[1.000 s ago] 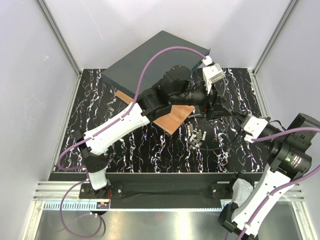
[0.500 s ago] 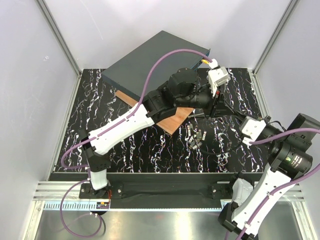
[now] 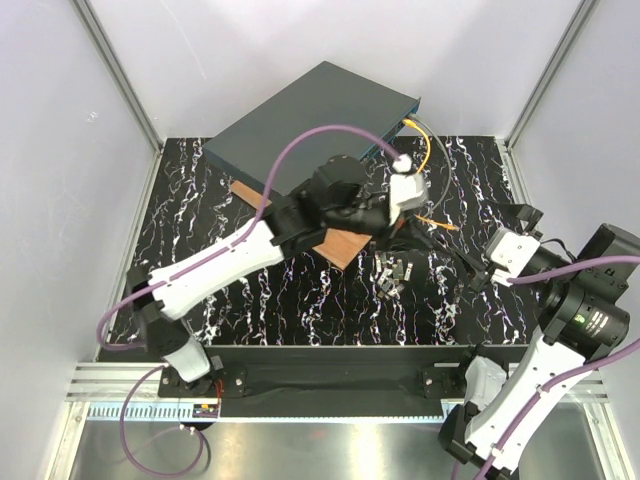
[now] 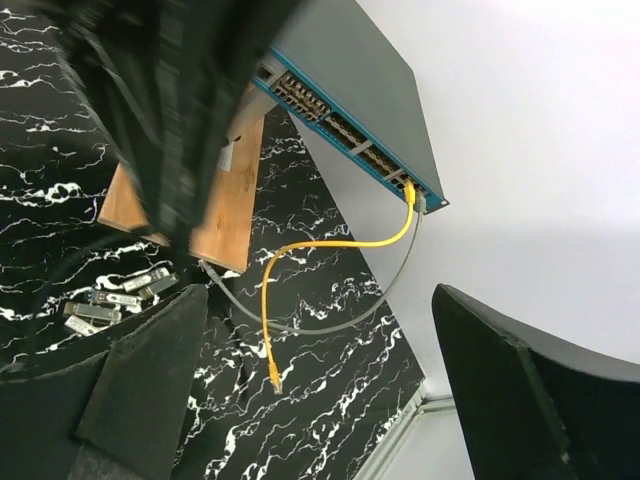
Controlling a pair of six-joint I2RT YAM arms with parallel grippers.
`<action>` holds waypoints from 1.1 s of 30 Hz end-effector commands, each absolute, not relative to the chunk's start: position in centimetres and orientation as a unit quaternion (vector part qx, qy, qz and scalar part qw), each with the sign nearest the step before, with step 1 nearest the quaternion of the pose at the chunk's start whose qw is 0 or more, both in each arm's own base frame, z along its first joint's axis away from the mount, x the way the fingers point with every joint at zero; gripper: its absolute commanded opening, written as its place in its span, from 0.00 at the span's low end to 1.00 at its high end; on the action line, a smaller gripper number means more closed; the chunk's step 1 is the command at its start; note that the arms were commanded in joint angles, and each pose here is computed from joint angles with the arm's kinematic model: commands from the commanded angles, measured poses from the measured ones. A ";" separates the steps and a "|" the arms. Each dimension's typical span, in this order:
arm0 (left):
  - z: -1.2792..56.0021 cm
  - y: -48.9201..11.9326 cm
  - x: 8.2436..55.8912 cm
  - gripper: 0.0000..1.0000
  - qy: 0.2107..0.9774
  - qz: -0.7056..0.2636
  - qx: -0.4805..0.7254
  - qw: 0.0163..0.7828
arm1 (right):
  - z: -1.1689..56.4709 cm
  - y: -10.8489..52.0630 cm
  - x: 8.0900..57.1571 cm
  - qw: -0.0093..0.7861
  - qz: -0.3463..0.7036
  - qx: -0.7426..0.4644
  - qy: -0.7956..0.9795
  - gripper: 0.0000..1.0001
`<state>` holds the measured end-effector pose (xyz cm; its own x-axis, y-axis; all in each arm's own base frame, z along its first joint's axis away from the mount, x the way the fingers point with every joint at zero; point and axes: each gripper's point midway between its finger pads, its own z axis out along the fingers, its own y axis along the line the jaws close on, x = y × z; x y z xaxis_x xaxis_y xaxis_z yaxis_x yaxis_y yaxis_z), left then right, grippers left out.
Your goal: Insert the plug into the switch port
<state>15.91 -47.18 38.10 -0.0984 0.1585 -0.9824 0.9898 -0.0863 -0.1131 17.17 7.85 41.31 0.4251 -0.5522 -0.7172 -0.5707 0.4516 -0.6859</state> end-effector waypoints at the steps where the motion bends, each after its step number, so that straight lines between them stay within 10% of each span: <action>1: 44.3 -43.5 13.6 0.00 0.353 -0.481 0.609 0.522 | 39.6 10.2 14.6 0.648 0.122 -0.478 0.581 1.00; 18: 35.5 -37.1 9.0 0.00 -0.026 -0.245 0.776 0.581 | 37.4 15.8 8.5 0.576 0.405 -0.437 0.559 0.86; 33: 34.2 -41.1 10.7 0.00 -0.125 -0.196 0.777 0.585 | 33.7 16.7 9.8 0.466 0.483 -0.454 0.586 0.74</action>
<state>11.66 -40.35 30.44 0.9025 -0.2995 -0.3094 0.1710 -0.4101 0.8959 11.04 16.21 34.07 -0.1669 -0.0411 -0.9851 -0.9719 0.1751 0.1573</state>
